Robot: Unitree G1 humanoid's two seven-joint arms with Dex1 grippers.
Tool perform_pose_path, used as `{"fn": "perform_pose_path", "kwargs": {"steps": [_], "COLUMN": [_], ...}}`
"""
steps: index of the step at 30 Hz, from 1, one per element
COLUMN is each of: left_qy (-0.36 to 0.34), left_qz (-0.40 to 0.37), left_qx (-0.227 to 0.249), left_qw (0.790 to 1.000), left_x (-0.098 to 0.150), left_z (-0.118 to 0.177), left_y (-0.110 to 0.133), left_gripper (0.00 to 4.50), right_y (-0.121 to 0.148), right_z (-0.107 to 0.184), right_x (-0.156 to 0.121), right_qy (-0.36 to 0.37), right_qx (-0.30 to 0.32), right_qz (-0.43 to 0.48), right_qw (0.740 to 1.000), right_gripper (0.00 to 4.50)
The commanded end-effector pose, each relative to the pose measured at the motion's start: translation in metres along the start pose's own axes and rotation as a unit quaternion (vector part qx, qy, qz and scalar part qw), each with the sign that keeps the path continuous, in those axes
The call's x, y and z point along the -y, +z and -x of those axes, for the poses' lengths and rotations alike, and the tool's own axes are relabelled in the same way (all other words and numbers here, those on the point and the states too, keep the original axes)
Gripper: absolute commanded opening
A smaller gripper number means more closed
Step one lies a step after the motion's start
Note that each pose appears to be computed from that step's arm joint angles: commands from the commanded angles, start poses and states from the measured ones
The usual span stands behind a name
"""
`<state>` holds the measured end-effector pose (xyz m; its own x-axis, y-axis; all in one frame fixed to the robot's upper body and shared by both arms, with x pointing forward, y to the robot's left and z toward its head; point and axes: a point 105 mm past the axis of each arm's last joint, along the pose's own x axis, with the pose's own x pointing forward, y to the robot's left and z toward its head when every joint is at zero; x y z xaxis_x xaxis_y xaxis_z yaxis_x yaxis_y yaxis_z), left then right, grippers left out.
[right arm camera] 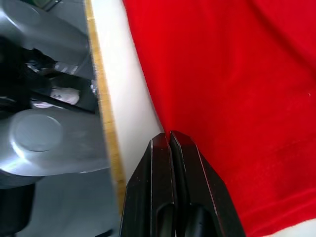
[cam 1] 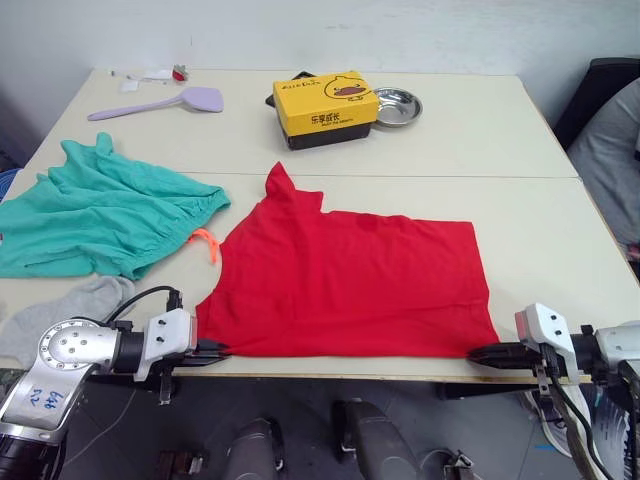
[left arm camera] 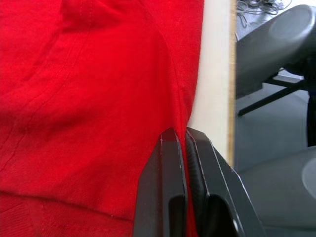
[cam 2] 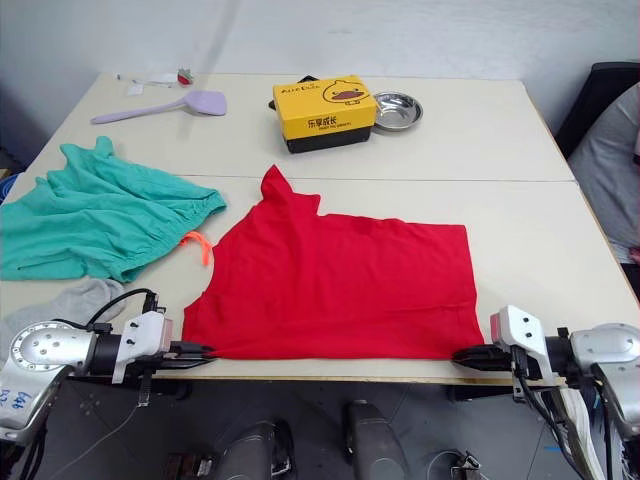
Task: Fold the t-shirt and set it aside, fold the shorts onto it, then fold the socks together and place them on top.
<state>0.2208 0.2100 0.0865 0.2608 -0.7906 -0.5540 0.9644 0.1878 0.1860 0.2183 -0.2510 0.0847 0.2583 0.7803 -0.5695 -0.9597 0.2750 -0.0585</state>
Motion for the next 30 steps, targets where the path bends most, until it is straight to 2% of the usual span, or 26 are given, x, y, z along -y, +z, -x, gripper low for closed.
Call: {"fn": "perform_pose_path", "kwargs": {"steps": [1,6,9,11,14,18,20,23,25,27,30], "left_qy": [-0.007,-0.003,0.002,0.011,0.008,0.029,0.045,0.075,0.111,0.152,0.200], "left_qz": [0.001,-0.005,0.003,0.027,0.062,0.121,0.144,0.157,0.173,0.184,0.196], "left_qx": [-0.012,-0.020,-0.012,0.002,0.014,0.049,0.082,0.125,0.127,0.111,0.131], "left_qw": [1.000,1.000,1.000,1.000,0.998,0.991,0.985,0.977,0.970,0.965,0.951], "left_x": [0.006,0.007,0.003,0.000,-0.003,-0.023,-0.041,-0.076,-0.103,-0.131,-0.170], "left_z": [0.009,0.013,0.015,0.018,0.027,0.045,0.051,0.051,0.048,0.043,0.032], "left_y": [-0.001,-0.001,0.001,0.006,0.016,0.040,0.055,0.071,0.071,0.066,0.072], "left_gripper": [0.04,0.04,0.04,0.52,1.35,2.68,3.38,4.35,4.50,4.50,4.50], "right_y": [0.005,0.003,0.004,0.009,0.019,0.039,0.049,0.061,0.066,0.069,0.065], "right_z": [0.008,0.007,0.007,0.006,0.011,0.026,0.036,0.046,0.048,0.045,0.036], "right_x": [-0.007,-0.014,-0.008,-0.008,-0.014,-0.011,0.001,0.042,0.066,0.088,0.120], "right_qy": [-0.001,-0.001,-0.027,-0.023,0.004,0.002,-0.016,-0.092,-0.128,-0.152,-0.202], "right_qx": [-0.002,0.002,0.012,0.032,0.043,0.063,0.069,0.103,0.120,0.137,0.114], "right_qz": [0.001,-0.010,-0.018,-0.043,-0.079,-0.108,-0.122,-0.124,-0.134,-0.159,-0.151], "right_qw": [1.000,1.000,0.999,0.998,0.996,0.992,0.990,0.983,0.975,0.966,0.961], "right_gripper": [0.03,0.03,0.03,0.00,0.60,2.00,2.77,3.80,4.47,4.47,4.47]}}
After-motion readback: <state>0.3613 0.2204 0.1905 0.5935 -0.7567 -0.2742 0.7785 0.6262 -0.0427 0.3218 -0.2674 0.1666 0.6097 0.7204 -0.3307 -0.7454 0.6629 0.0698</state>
